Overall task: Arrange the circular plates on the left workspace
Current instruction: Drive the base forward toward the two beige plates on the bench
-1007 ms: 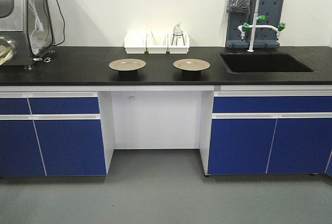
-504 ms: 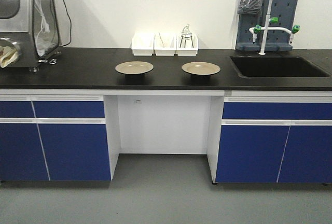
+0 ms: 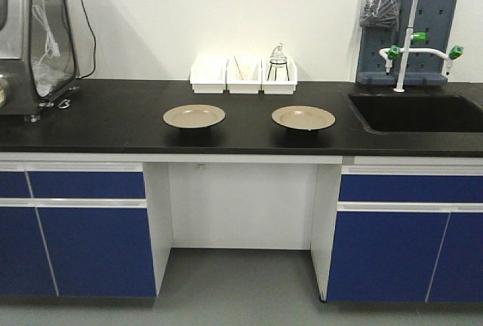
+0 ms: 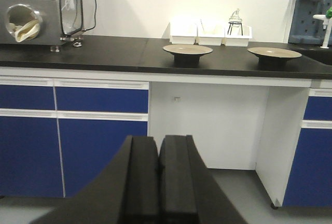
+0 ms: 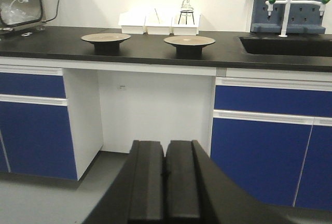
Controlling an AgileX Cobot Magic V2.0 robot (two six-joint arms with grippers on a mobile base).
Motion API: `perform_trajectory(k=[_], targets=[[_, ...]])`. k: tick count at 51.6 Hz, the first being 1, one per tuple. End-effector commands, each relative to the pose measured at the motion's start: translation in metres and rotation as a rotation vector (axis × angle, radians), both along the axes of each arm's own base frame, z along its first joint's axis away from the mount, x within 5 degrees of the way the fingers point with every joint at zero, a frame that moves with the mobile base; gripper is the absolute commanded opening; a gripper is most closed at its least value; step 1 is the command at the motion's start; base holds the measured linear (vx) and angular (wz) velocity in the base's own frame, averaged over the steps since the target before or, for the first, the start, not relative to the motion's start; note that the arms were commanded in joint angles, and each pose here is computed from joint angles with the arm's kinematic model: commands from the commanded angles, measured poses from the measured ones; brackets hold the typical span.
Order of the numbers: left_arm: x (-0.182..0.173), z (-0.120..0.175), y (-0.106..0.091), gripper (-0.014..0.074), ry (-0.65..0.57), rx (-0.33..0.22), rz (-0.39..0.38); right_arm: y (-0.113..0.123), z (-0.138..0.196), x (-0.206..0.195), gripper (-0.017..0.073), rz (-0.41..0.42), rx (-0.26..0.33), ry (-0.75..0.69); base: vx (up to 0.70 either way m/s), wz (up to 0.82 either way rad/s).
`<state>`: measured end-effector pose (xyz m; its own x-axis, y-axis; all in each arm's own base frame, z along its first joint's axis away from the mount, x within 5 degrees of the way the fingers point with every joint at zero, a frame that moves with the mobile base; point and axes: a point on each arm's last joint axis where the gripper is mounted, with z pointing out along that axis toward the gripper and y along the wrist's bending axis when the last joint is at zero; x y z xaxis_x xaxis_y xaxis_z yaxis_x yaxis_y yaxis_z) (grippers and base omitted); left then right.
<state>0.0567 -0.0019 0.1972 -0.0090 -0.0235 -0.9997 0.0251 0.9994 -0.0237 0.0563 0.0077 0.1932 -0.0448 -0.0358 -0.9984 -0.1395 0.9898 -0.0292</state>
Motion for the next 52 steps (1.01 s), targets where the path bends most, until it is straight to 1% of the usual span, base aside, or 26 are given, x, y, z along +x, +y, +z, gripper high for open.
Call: perform_trajectory(k=[1, 28, 52], targets=[[0.0002, 0.0011, 0.0009, 0.0, -0.066, -0.008, 0.008, 0.0, 0.0007, 0.0001, -0.0005, -0.001, -0.01, -0.074, 0.46, -0.05], [0.0002, 0.0011, 0.0009, 0.0, -0.066, -0.008, 0.008, 0.0, 0.0007, 0.0001, -0.0005, -0.001, -0.01, -0.074, 0.49, -0.09], [0.0002, 0.0011, 0.0009, 0.0, -0.066, -0.008, 0.008, 0.0, 0.0007, 0.0001, -0.0005, -0.001, -0.01, -0.074, 0.52, 0.03]])
